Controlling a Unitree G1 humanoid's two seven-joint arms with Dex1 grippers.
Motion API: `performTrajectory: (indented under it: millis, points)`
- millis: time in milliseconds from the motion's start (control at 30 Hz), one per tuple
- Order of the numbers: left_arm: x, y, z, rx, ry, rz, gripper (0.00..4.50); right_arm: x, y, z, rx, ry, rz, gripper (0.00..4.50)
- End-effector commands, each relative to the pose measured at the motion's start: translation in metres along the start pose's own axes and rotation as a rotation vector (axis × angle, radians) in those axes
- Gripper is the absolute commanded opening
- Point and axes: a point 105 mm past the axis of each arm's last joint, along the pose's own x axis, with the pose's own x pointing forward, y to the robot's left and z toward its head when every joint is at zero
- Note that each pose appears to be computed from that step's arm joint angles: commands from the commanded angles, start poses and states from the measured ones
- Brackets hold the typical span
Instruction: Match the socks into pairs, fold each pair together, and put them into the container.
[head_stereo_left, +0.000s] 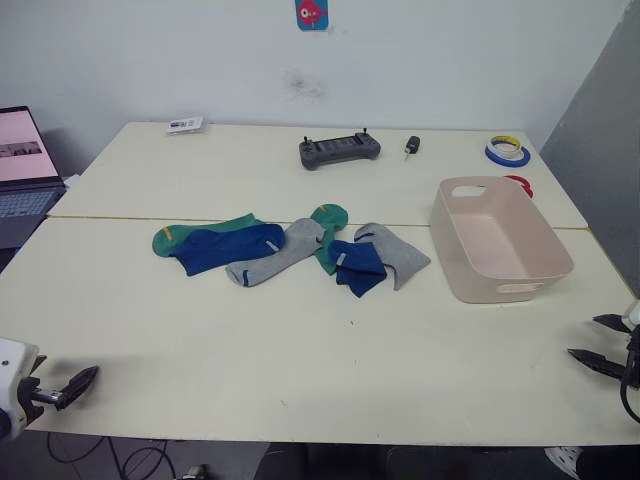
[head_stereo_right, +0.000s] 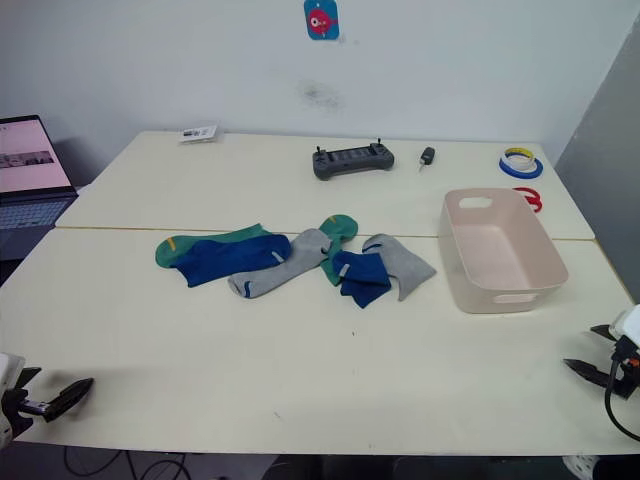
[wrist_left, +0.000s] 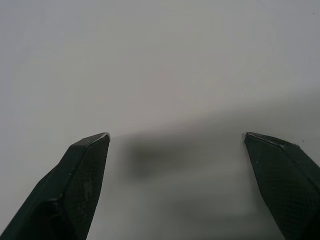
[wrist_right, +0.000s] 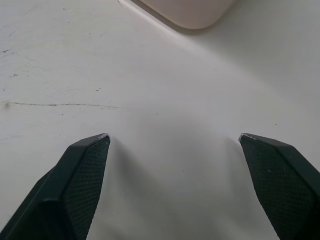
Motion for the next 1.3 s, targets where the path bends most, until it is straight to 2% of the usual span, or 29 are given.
performTrajectory:
  millis: [33,133,333,567,1100,1300]
  points:
    - [-0.001,0.003,0.013,0.034,-0.028,-0.039,4.5,-0.008,-0.007,0.003,-0.031,0.025,-0.019,4.45]
    - [0.0,-0.006,0.02,0.054,-0.071,-0.121,4.5,-0.01,-0.007,-0.001,-0.024,0.053,-0.028,4.45]
    - [0.009,-0.023,0.045,0.077,-0.178,-0.227,4.5,-0.008,-0.001,0.01,-0.004,-0.013,-0.018,4.45]
    - [0.015,-0.051,0.058,0.065,-0.214,-0.385,4.5,-0.003,0.016,0.021,0.036,-0.073,0.039,4.45]
    - [0.014,-0.059,0.055,0.028,-0.202,-0.417,4.5,-0.004,0.028,0.021,0.004,-0.065,0.06,4.45]
    - [0.021,-0.061,0.058,0.0,-0.211,-0.417,4.5,-0.004,0.045,0.03,-0.027,-0.089,0.094,4.45]
